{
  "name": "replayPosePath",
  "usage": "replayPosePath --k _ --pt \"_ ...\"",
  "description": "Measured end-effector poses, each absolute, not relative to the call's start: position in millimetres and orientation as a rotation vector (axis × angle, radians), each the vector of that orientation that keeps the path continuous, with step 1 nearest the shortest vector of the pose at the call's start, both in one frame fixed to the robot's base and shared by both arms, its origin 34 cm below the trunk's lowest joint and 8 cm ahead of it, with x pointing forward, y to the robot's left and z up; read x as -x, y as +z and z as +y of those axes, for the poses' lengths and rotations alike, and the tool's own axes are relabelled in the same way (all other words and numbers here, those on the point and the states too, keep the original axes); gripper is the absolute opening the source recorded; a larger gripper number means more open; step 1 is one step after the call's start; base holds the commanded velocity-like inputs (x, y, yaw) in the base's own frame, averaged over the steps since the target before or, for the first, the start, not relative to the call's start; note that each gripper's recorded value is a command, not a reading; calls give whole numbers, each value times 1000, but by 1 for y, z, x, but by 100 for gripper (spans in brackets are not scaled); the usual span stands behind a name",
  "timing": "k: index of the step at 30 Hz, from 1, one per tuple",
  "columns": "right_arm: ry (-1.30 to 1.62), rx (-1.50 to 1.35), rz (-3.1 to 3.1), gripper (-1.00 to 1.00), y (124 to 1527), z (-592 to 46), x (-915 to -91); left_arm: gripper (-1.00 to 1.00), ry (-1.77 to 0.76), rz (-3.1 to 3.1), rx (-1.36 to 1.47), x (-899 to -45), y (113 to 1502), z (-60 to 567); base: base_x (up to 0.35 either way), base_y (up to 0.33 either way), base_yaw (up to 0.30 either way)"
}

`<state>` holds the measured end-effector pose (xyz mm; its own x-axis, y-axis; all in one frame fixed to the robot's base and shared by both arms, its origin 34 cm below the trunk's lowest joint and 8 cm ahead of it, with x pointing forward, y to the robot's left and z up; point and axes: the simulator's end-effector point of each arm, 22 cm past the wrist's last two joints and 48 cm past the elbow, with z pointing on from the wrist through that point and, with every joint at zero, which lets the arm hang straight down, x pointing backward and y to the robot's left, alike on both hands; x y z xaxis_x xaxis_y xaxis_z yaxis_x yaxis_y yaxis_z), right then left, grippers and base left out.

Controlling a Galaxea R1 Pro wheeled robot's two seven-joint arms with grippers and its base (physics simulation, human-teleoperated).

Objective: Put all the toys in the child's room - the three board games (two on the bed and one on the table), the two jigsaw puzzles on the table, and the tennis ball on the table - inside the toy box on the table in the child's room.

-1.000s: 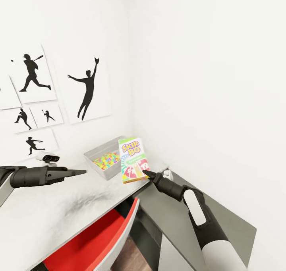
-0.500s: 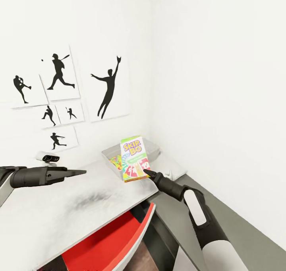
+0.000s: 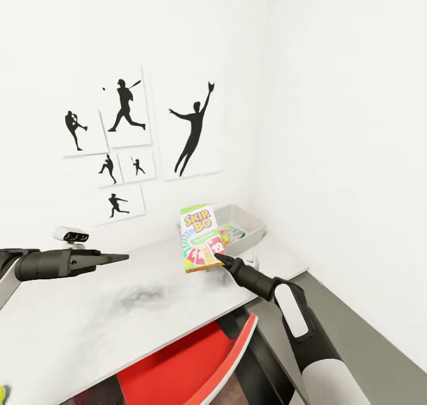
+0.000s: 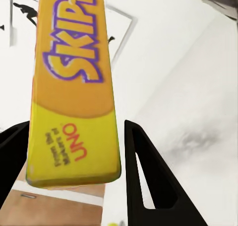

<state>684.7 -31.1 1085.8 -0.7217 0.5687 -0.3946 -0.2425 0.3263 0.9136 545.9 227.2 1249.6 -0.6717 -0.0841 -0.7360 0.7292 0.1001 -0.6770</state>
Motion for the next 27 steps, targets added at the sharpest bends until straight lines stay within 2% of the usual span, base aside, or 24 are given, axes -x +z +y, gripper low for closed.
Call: replayPosePath --k 15,27 --pt "1476 -295 1898 -100 1081 -31 -685 100 -1645 1750 -631 -548 1247 227 10 22 270" --pt "1481 -299 1895 -100 1082 -31 -685 100 -1645 1750 -630 -548 1247 227 13 40 27"
